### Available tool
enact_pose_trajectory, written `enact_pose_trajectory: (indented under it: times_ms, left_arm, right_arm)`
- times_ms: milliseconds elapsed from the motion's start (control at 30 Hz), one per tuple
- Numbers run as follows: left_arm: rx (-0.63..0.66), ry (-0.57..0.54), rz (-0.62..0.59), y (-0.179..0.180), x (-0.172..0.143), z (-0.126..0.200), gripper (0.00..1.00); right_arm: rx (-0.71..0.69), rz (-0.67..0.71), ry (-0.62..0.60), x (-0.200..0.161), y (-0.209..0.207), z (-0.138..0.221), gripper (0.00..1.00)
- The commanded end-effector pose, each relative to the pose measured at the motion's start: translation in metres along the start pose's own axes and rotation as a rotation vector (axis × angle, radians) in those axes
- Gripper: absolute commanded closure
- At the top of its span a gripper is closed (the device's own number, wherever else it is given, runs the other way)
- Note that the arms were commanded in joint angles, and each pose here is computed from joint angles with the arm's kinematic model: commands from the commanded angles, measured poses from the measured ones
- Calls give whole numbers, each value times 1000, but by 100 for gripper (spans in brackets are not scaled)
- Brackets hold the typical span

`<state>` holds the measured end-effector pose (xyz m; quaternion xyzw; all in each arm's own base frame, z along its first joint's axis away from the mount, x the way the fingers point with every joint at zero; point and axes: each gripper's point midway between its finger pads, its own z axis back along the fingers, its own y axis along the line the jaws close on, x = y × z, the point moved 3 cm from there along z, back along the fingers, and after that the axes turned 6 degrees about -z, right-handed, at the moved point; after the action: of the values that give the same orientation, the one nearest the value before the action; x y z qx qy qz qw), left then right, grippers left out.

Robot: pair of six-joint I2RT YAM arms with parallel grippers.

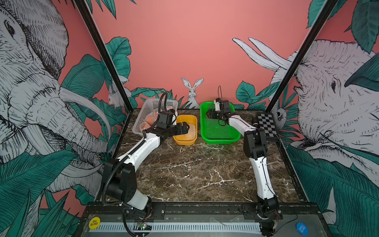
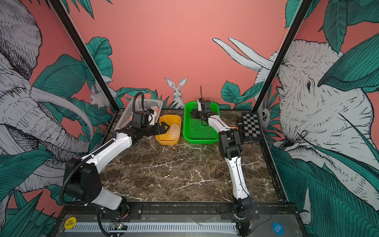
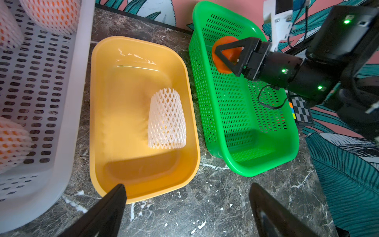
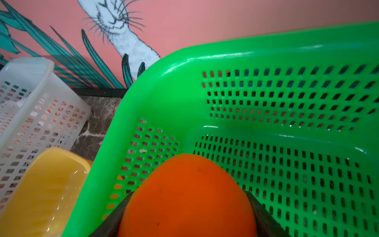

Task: Remove foam nets from oranges
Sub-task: Place the orange in the basket.

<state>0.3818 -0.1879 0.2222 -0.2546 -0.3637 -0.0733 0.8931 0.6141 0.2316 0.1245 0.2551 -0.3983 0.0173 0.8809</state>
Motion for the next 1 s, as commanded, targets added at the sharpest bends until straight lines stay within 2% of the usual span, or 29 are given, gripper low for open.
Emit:
enact_pose_trajectory:
  times_ms: [0, 267, 600, 967]
  left_arm:
    - [-23, -21, -18, -4, 9, 2, 4]
    - [-11, -23, -14, -5, 10, 8, 4]
    - [16, 5, 3, -2, 9, 9, 4]
    - [9, 12, 2, -1, 6, 4, 3]
  right_arm:
    - [40, -20, -75, 22, 9, -5, 26]
    - [60, -54, -82, 22, 6, -26, 19]
    - [55, -54, -84, 18, 2, -33, 13]
    - [59, -6, -124, 40, 14, -15, 9]
